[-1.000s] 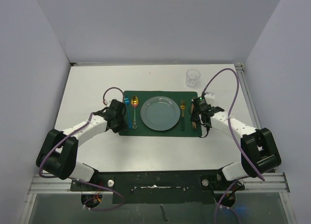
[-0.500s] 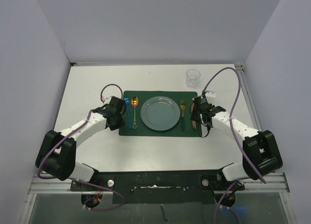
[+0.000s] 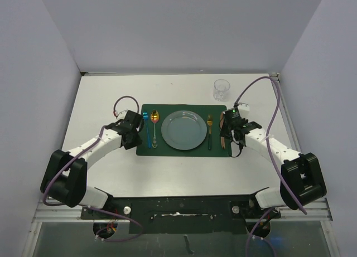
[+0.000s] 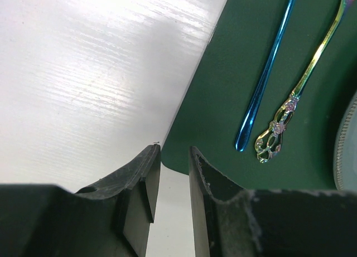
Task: Set the dinner table for one person
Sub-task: Adjust the napkin at the center of the board.
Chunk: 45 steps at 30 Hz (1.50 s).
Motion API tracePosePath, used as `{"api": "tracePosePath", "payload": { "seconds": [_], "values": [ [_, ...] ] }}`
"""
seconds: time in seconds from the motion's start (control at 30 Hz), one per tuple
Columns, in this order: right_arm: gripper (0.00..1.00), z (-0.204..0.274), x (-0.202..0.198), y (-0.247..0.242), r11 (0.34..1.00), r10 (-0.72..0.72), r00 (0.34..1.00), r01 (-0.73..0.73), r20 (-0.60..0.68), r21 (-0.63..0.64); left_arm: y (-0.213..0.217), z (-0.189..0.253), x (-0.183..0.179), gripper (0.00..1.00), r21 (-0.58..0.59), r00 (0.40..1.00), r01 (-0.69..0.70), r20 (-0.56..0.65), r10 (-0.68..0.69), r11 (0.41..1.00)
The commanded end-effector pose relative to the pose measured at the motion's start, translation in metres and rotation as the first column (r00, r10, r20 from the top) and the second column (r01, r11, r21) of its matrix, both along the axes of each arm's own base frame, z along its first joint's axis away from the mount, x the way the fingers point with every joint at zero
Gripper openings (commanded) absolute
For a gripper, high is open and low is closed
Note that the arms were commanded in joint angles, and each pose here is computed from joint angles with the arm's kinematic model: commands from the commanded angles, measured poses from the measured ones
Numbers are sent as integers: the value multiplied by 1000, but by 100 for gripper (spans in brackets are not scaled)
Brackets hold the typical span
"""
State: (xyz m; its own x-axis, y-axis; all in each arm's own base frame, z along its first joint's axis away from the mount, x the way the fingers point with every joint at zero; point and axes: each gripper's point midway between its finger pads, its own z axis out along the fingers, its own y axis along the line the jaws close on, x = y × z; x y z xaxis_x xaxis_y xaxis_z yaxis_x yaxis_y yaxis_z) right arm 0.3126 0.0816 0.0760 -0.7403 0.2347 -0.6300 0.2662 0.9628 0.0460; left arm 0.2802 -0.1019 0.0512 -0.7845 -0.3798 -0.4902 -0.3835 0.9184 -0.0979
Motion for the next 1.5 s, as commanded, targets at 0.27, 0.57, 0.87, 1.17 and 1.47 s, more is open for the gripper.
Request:
{"api": "tracePosePath", "payload": {
  "seconds": [0.27, 0.57, 0.87, 1.17, 1.47],
  "values": [
    [47, 6, 3, -11, 999, -37, 999, 38, 36, -15, 0, -12, 15, 25, 17, 1000, -1, 1, 1, 1000],
    [47, -10, 3, -8, 999, -36, 999, 36, 5, -9, -3, -21, 15, 25, 8, 1000, 7, -13, -7, 1000],
    [46, -20, 10, -4, 999, -31, 999, 30, -19, -10, -5, -34, 10, 25, -1, 999, 20, -38, -20, 1000],
    [42, -22, 11, -4, 999, -34, 999, 33, -22, -14, -7, -38, 8, 24, -4, 998, 35, -53, -36, 999],
    [42, -27, 11, -5, 999, -35, 999, 34, -35, -21, -8, -46, 3, 24, -2, 994, 55, -95, -55, 998]
  ]
}}
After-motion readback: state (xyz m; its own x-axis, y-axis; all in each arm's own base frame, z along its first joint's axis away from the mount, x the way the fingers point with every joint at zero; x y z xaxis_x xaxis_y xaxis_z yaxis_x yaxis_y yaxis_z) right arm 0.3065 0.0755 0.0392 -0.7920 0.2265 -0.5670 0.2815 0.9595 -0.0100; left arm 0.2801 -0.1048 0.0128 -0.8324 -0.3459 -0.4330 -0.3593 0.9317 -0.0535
